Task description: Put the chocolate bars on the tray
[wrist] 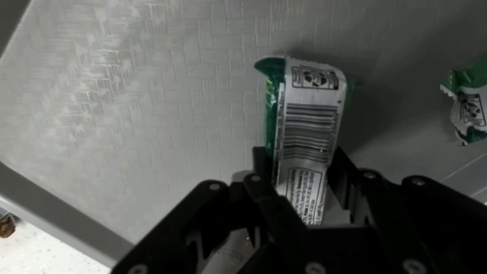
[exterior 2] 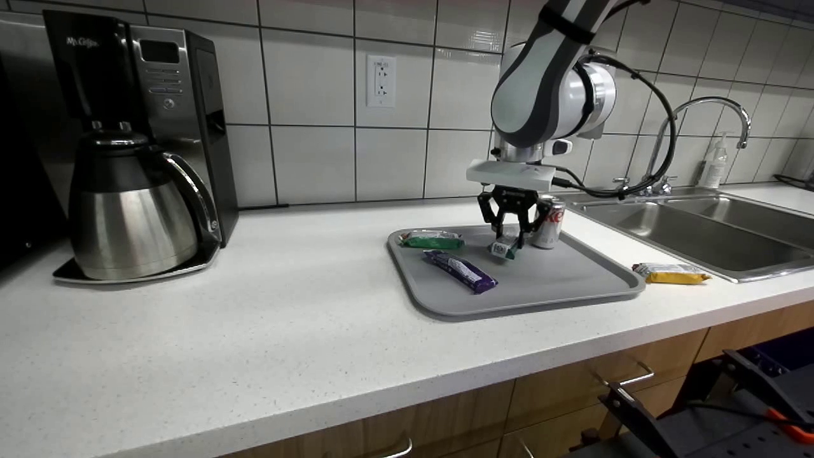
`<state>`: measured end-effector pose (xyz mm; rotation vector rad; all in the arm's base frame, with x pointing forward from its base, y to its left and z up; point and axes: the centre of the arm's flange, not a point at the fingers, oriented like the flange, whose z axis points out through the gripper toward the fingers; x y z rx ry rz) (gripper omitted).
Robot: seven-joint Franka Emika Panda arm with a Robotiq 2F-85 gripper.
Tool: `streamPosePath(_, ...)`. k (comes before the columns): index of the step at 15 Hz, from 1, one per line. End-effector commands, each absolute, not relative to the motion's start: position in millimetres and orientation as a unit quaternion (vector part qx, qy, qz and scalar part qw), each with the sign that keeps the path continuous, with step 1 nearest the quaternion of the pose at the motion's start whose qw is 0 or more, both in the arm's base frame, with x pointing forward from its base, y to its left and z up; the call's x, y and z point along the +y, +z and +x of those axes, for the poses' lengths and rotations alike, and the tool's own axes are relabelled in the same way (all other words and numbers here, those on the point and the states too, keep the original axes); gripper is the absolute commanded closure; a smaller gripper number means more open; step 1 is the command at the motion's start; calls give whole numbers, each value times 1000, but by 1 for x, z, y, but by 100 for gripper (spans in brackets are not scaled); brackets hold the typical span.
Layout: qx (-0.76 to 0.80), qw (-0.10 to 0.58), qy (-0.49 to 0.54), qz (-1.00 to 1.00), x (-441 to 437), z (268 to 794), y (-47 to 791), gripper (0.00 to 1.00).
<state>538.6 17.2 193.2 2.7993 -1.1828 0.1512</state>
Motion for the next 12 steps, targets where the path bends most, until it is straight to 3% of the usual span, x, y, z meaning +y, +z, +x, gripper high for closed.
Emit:
streamPosePath(1, -375, 50, 57, 924, 14, 535, 198, 31)
streamPosePath(5, -380, 53, 55, 922, 10, 533, 213, 2)
streamPosePath(12, -366, 42, 69, 927, -5, 525, 269, 0)
